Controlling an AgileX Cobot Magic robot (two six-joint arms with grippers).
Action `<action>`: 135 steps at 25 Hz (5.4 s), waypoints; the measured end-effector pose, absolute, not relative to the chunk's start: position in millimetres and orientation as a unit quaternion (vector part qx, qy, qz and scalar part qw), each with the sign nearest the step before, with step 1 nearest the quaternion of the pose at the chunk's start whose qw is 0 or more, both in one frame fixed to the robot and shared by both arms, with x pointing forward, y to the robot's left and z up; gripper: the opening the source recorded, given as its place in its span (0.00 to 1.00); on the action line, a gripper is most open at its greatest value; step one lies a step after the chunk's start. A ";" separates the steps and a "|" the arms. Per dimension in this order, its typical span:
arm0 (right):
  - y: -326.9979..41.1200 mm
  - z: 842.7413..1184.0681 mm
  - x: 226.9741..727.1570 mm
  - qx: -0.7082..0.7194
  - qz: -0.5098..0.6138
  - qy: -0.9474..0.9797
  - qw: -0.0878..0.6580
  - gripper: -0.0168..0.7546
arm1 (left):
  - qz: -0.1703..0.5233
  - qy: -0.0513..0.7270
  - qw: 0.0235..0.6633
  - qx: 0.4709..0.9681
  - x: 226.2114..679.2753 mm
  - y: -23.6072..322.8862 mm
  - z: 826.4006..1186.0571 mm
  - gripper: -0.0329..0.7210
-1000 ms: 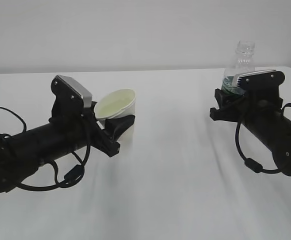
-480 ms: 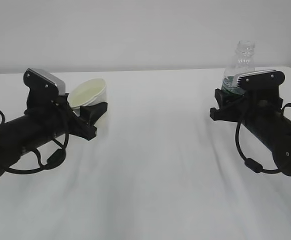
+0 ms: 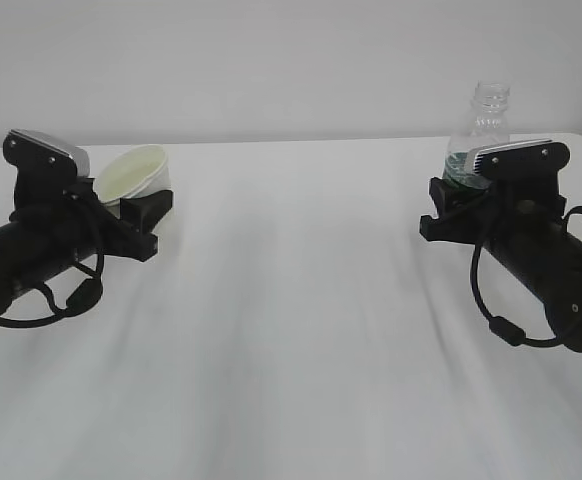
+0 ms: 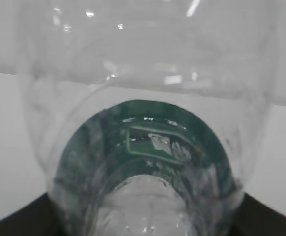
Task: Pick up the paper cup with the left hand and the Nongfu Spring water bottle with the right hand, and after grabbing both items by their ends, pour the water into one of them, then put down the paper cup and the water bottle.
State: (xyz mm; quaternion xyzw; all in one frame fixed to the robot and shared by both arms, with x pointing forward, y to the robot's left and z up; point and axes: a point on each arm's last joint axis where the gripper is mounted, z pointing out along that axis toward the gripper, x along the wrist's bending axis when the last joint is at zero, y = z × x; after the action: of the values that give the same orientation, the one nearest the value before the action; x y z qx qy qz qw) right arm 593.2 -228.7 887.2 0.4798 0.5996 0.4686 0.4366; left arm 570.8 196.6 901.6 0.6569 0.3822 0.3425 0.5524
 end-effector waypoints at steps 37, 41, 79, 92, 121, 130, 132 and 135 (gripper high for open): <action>-228.2 887.2 593.1 0.477 0.469 0.601 0.436 0.55 | 0.446 0.464 0.477 0.598 586.9 269.6 902.3 0.58; -228.1 887.2 593.1 0.477 0.469 0.602 0.436 0.55 | 0.449 0.470 0.472 0.595 587.3 274.9 902.0 0.58; -227.3 885.4 592.6 0.477 0.465 0.610 0.429 0.55 | 0.400 0.540 0.449 0.589 585.8 285.5 862.4 0.58; -227.3 885.3 592.6 0.477 0.465 0.610 0.429 0.55 | 0.406 0.535 0.460 0.580 585.6 285.3 851.0 0.58; -227.3 885.3 592.6 0.477 0.465 0.610 0.429 0.55 | 0.406 0.529 0.455 0.590 585.3 284.6 850.1 0.60; -227.3 885.3 592.6 0.477 0.465 0.610 0.429 0.55 | 0.405 0.527 0.456 0.592 585.3 284.0 850.1 0.73; -227.3 885.3 592.6 0.477 0.465 0.610 0.429 0.55 | 0.405 0.527 0.456 0.592 585.3 284.0 850.1 0.74; -227.3 885.3 592.6 0.477 0.465 0.610 0.429 0.55 | 0.406 0.526 0.456 0.592 585.3 284.0 850.2 0.77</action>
State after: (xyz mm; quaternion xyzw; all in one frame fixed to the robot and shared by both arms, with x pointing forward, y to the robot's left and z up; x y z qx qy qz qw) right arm 592.6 -227.3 885.3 0.4772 0.6103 0.4647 0.4287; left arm 585.3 284.0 850.2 0.5917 0.5262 0.4058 0.4564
